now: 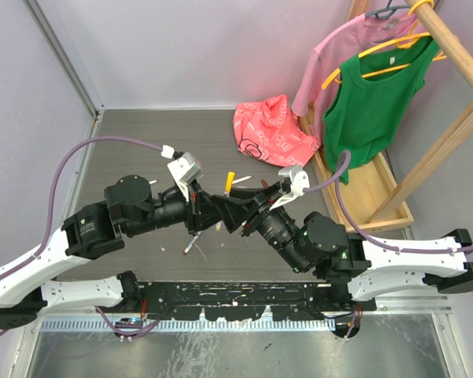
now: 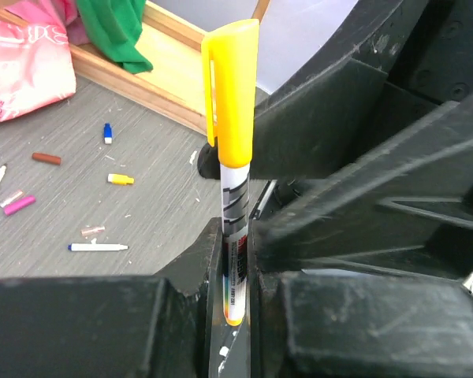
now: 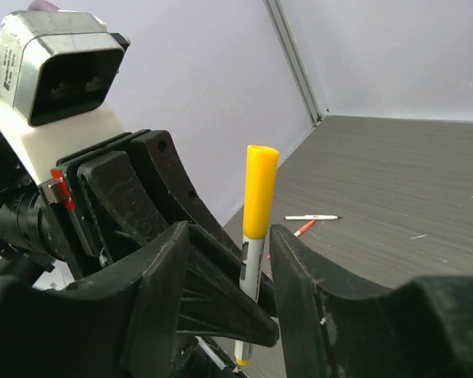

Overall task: Insert the pens into the pen caps
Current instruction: Press the pen cap onto the pen, then place the pen at the center of the board.

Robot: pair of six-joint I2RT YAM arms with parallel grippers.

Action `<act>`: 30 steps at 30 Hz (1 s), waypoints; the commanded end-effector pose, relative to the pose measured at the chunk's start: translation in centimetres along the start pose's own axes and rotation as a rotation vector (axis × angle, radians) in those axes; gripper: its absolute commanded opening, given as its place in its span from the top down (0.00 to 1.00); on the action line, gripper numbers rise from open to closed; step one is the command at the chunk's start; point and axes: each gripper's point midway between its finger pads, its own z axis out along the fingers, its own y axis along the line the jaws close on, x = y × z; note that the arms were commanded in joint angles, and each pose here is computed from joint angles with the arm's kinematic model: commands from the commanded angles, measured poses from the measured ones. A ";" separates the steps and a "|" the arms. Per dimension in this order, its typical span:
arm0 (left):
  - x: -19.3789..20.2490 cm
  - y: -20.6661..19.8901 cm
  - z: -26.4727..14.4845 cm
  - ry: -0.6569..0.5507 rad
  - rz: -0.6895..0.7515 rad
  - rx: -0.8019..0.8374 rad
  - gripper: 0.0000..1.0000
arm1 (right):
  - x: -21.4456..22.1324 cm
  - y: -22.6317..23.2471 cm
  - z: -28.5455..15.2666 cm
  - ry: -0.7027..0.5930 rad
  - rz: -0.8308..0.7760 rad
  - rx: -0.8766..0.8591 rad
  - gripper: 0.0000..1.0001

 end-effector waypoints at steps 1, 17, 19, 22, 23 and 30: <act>-4.4 -0.6 -0.5 -0.155 -0.005 0.008 1.00 | -1.6 1.0 -1.0 -0.022 0.002 -0.080 0.45; 4.2 7.6 -1.1 0.038 -0.020 -0.364 1.00 | 6.6 -8.9 -5.7 0.164 -0.009 0.166 0.33; 5.2 9.2 -0.8 0.078 -0.027 -0.426 1.00 | 8.7 -10.3 -6.4 0.218 -0.024 0.216 0.32; 6.7 11.6 -0.3 0.137 -0.076 -0.493 1.00 | 11.4 -12.2 -7.4 0.300 -0.073 0.284 0.31; 7.1 12.4 -0.1 0.151 -0.101 -0.506 1.00 | 12.3 -12.7 -7.5 0.325 -0.088 0.302 0.30; 9.4 17.5 0.9 0.229 -0.229 -0.579 1.00 | 16.8 -16.9 -6.5 0.515 -0.105 0.392 0.24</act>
